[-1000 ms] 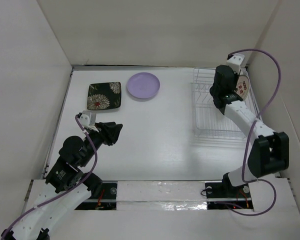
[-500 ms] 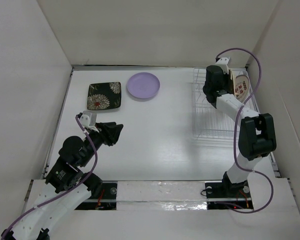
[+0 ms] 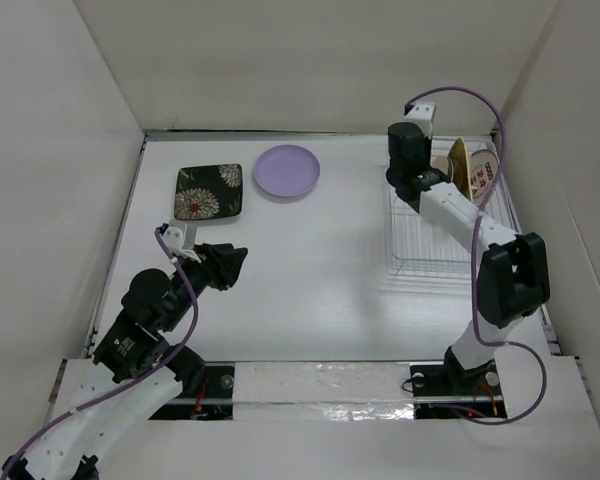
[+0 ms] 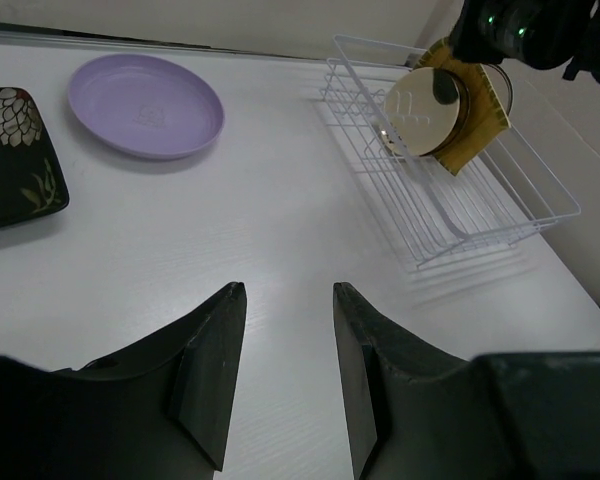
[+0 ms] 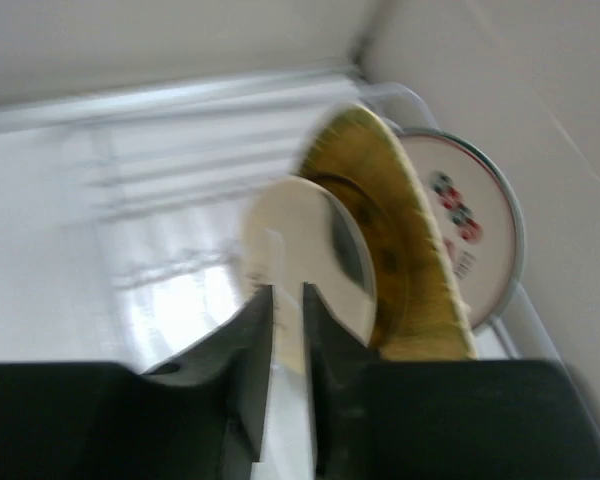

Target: Load the plates into the dish rack

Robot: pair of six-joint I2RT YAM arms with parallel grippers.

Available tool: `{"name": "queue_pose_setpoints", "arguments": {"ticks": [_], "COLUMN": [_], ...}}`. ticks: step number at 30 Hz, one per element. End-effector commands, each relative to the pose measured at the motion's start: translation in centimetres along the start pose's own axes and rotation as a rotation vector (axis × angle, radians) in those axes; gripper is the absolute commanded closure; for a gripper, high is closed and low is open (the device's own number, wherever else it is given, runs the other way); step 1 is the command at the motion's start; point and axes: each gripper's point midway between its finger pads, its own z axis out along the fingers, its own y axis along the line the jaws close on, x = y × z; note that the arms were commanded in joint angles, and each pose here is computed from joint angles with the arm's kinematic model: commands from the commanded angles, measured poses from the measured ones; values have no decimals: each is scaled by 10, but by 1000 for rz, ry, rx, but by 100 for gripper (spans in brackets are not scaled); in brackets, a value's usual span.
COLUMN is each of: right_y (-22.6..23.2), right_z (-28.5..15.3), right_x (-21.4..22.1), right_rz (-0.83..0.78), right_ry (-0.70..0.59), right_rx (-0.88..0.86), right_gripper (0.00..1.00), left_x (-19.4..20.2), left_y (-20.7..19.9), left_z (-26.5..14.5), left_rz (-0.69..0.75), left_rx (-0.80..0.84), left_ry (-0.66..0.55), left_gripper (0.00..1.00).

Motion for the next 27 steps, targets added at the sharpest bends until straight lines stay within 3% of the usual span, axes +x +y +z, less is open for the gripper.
{"name": "queue_pose_setpoints", "arguments": {"ticks": [1, 2, 4, 6, 7, 9, 10, 11, 15, 19, 24, 26, 27], "right_y": [62, 83, 129, 181, 195, 231, 241, 248, 284, 301, 334, 336, 340], "right_z": [-58, -67, -89, -102, -107, -101, -97, -95, -66, -36, -35, -31, -34], "right_x": [-71, -71, -77, -56, -66, -39, -33, -42, 5, 39, 70, 68, 67], "right_rz": [228, 244, 305, 298, 357, 357, 398, 435, 453, 504, 509, 527, 539], "right_ry": [-100, -81, -51, 9, 19, 95, 130, 131, 223, 306, 427, 430, 432], "right_rx": [-336, -410, -595, -699, -720, -733, -722, -722, -631, -576, -649, -662, -690], "right_gripper": [94, 100, 100, 100, 96, 75, 53, 47, 32, 31, 33, 38, 47], "left_x": [-7, -6, -5, -4, -3, -3, -3, -3, -2, -1, 0, 1, 0], "left_y": [-2, -1, 0, 1, 2, 2, 2, 3, 3, 2, 2, 3, 2], "left_z": [4, 6, 6, 7, 7, 7, 7, 8, 8, 9, 11, 11, 11], "left_rz": [11, 11, 12, 13, 13, 12, 12, 12, 12, 13, 15, 17, 15], "left_rx": [6, 1, -4, -11, -14, -17, -17, -21, -20, -18, -18, -19, -18], "left_ry": [-32, -28, -23, -19, -16, -15, -15, -15, -10, -6, -1, 1, -2], "left_gripper": [63, 63, 64, 68, 69, 70, 71, 71, 71, 71, 71, 71, 71]}}
